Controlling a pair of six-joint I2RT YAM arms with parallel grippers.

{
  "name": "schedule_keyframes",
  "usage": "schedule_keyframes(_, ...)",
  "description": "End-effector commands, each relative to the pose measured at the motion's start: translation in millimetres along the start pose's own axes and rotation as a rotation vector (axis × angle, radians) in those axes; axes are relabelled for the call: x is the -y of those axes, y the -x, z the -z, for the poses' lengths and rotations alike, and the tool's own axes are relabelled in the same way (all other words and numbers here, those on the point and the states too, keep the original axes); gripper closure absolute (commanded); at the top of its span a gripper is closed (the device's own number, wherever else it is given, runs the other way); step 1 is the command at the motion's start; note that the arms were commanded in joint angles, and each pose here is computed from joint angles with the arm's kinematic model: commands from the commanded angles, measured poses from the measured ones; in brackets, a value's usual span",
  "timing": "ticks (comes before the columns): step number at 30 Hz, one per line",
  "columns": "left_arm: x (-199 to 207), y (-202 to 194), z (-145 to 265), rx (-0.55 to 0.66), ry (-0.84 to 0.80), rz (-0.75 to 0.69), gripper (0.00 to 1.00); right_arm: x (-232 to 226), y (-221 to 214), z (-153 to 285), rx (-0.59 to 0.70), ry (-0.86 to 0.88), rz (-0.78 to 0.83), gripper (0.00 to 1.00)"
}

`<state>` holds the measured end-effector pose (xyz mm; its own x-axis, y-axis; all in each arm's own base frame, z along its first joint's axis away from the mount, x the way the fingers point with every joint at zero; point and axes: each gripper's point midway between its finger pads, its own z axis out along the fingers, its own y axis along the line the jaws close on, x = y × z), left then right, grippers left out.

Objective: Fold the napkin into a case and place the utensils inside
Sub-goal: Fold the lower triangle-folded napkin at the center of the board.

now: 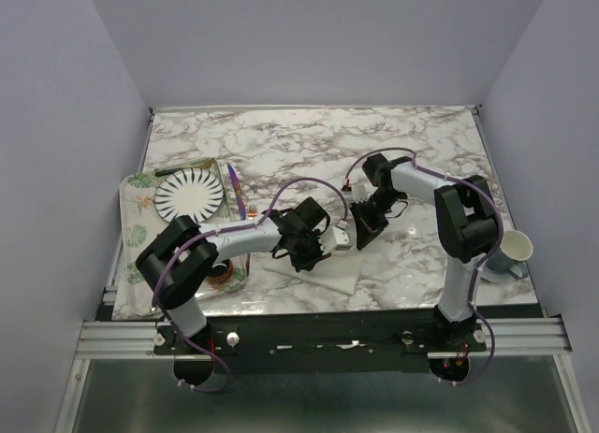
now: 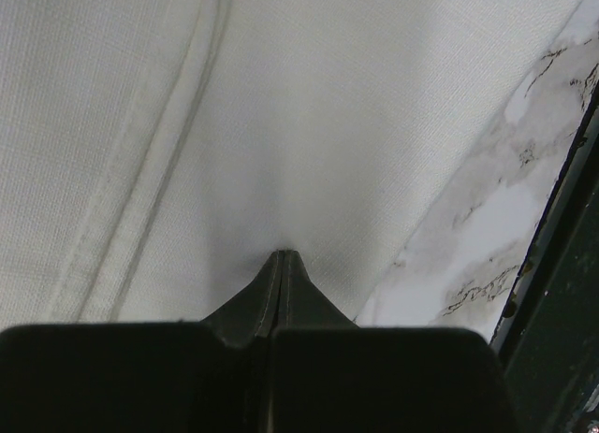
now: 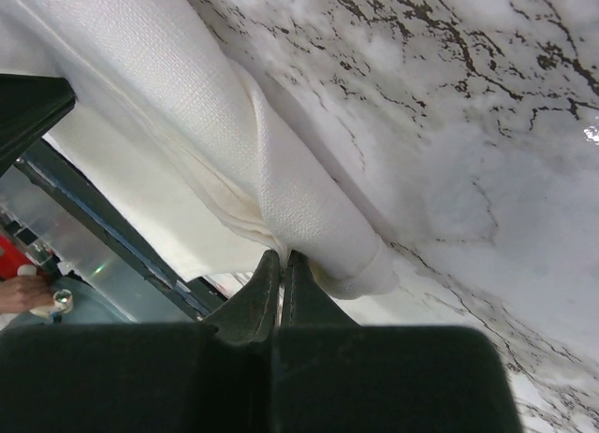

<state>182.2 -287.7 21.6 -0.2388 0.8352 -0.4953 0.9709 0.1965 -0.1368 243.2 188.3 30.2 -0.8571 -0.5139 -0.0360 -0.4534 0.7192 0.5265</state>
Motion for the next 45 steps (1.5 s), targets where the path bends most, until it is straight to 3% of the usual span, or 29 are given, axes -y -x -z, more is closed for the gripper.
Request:
schedule_keyframes(1,-3.2,-30.5,-9.8,-0.106,0.002,0.035,1.00,0.4,-1.0,-8.5,-0.003,0.025,-0.028,0.99)
schedule_keyframes(8,-4.2,-28.5,-8.0,-0.100,-0.008,0.055,1.00,12.2,-10.2,-17.7,-0.035,-0.011,-0.022,0.99)
schedule_keyframes(9,-6.1,-20.5,-3.1,-0.073,-0.008,0.062,0.96,13.4,-11.4,-18.9,-0.040,-0.013,-0.023,0.99)
schedule_keyframes(16,-36.1,47.9,75.3,0.323,-0.059,0.357,0.61,26.9,0.1,-19.7,-0.026,-0.073,0.010,0.99)
schedule_keyframes(19,-59.7,64.7,111.3,0.467,-0.041,0.497,0.56,32.4,6.1,-17.2,-0.022,-0.101,0.035,0.99)
schedule_keyframes(23,-78.0,81.9,138.7,0.597,-0.049,0.579,0.54,41.1,16.0,-13.2,-0.019,-0.141,0.082,0.99)
schedule_keyframes(32,-95.5,82.4,102.5,0.573,-0.123,0.727,0.58,52.5,23.0,-12.5,-0.036,-0.188,0.113,0.99)
schedule_keyframes(45,-103.4,25.4,27.2,0.343,-0.153,0.906,0.64,53.3,27.1,-9.8,-0.031,-0.194,0.133,0.99)
